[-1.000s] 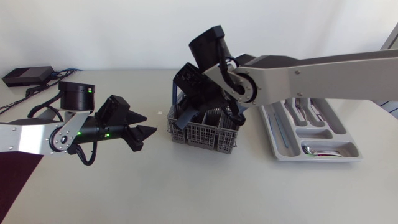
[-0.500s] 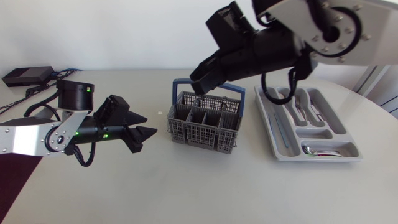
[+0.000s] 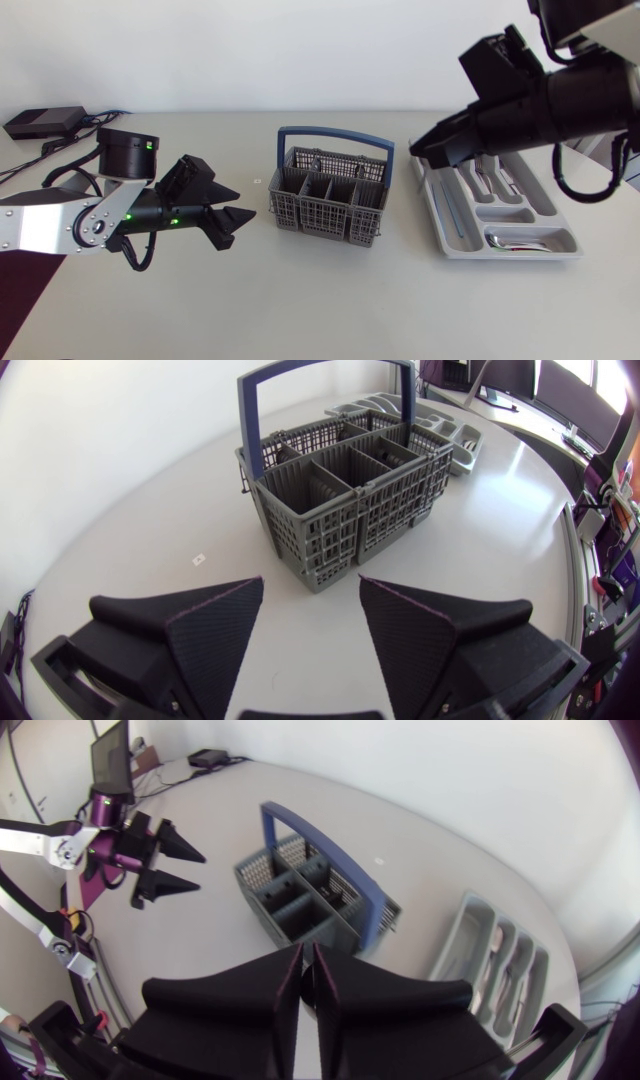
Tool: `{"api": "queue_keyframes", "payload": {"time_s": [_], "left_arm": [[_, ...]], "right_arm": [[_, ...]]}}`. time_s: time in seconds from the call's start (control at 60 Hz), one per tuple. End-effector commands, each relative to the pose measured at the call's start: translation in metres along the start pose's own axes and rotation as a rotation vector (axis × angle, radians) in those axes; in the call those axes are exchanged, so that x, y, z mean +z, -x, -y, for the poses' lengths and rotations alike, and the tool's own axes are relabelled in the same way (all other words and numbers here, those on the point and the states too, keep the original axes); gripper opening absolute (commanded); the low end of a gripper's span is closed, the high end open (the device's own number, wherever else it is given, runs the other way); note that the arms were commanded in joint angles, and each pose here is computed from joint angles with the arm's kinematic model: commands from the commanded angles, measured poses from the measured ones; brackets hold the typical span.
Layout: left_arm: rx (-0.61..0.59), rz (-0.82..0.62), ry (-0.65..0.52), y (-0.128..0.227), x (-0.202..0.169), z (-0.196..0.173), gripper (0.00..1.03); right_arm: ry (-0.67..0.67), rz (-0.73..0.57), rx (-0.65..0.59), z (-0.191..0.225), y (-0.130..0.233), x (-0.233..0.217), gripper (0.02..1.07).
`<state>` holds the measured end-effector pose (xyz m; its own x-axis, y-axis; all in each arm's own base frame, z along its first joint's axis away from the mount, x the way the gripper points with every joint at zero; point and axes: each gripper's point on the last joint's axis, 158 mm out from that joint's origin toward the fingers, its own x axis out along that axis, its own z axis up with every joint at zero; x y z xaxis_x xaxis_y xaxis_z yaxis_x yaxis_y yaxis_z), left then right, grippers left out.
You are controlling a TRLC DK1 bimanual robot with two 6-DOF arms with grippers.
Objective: Sort the cutlery from the basket into the organizer compartments.
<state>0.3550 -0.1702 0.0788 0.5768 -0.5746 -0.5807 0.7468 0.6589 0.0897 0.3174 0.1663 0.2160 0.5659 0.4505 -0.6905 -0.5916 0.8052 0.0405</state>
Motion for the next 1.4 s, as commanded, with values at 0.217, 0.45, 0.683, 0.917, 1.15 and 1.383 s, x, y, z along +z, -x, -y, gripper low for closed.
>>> {"api": "queue_keyframes", "payload": {"time_s": [0.217, 0.45, 0.683, 0.917, 1.15, 1.383], "left_arm": [[0.016, -0.005, 0.005, 0.002, 0.007, -0.001, 0.67], [0.018, -0.008, 0.005, 0.004, 0.006, 0.0, 0.67], [0.018, -0.013, 0.008, 0.004, 0.003, 0.0, 0.67], [0.031, -0.011, 0.01, 0.006, 0.002, -0.005, 0.67], [0.035, -0.007, 0.008, 0.006, 0.003, -0.007, 0.67], [0.04, -0.003, 0.009, 0.005, 0.007, -0.01, 0.67]], "right_arm": [[-0.125, -0.18, -0.27, 0.098, -0.003, -0.107, 0.07], [-0.14, -0.188, -0.456, 0.158, 0.007, -0.147, 0.07], [-0.093, -0.221, -0.625, 0.202, 0.003, -0.173, 0.07], [-0.086, -0.275, -0.68, 0.218, -0.01, -0.198, 0.07], [-0.051, -0.318, -0.722, 0.232, -0.033, -0.227, 0.1], [-0.026, -0.353, -0.705, 0.226, -0.051, -0.245, 0.39]]}}
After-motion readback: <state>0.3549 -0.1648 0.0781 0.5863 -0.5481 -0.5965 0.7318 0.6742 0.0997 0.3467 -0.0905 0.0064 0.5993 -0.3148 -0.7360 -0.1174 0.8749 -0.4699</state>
